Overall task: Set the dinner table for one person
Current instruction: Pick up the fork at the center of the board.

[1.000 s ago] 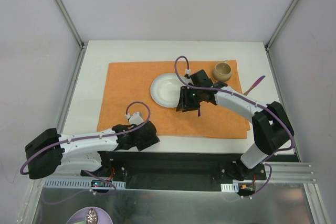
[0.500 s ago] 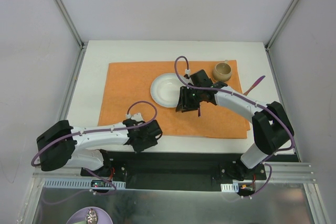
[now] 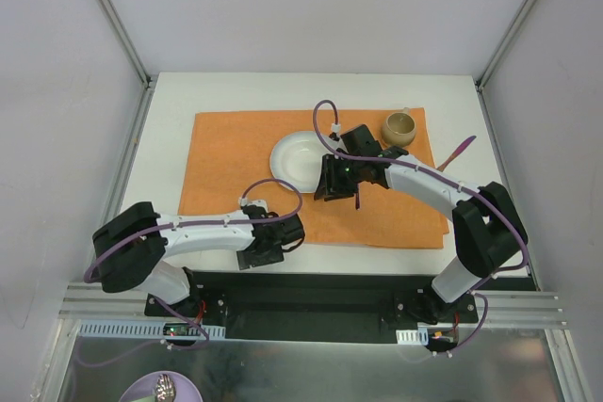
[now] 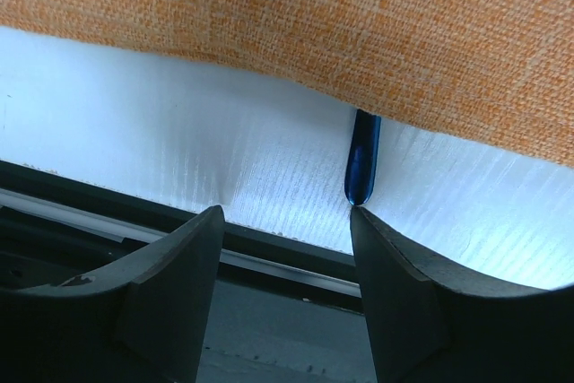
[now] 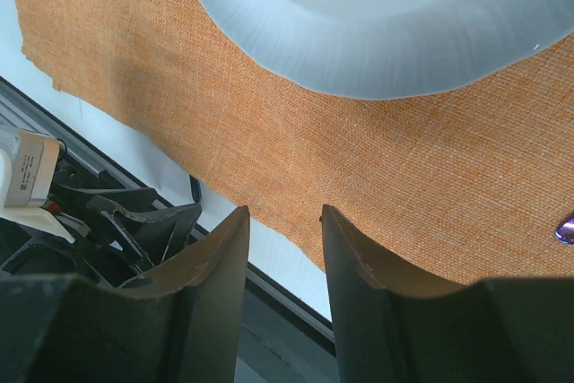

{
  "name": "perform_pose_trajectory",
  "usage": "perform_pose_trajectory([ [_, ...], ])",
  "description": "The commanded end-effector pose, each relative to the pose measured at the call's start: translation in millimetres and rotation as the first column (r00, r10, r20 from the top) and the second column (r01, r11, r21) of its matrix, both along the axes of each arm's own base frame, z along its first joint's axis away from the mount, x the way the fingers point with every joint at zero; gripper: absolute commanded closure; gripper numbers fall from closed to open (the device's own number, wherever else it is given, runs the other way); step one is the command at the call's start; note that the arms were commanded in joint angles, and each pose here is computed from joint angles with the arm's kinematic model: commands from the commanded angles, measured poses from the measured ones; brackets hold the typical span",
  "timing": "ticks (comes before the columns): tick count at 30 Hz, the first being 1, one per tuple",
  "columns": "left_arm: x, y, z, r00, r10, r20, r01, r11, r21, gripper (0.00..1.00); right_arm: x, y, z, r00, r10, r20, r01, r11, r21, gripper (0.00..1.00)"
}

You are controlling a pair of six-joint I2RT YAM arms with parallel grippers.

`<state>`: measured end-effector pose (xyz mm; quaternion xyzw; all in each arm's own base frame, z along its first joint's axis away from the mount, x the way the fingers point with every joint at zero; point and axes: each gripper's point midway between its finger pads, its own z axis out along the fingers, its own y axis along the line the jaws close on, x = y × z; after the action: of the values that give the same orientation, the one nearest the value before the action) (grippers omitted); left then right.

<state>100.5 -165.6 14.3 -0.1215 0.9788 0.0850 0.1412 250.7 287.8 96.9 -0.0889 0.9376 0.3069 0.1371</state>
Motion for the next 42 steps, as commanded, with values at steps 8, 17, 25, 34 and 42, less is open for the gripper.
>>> perform_pose_trajectory([
  [8,-1.3,39.8,-10.8,0.998,-0.038,0.051,0.032,0.995,0.099,0.41,2.6,7.9,5.3,1.0,0.011,0.006,-0.011,0.999,0.036,0.59],
  [17,6.2,23.8,-11.0,0.993,-0.059,0.099,0.059,0.998,0.001,0.41,2.3,7.9,0.1,1.0,0.006,-0.009,-0.006,1.0,0.029,0.59],
  [25,14.3,1.5,-10.8,0.987,-0.1,0.123,0.108,0.992,-0.065,0.41,0.9,7.4,-4.3,1.0,0.005,-0.019,-0.005,1.0,0.022,0.59],
  [34,16.0,-21.9,-10.6,0.982,-0.142,0.121,0.155,0.981,-0.114,0.41,1.3,5.8,-6.2,1.0,-0.004,-0.02,0.005,1.0,0.013,0.59],
  [42,16.2,-51.1,-0.4,0.973,-0.188,0.133,0.209,0.965,-0.16,0.41,1.2,4.3,-5.2,1.0,-0.017,-0.023,0.017,1.0,0.007,0.59],
])
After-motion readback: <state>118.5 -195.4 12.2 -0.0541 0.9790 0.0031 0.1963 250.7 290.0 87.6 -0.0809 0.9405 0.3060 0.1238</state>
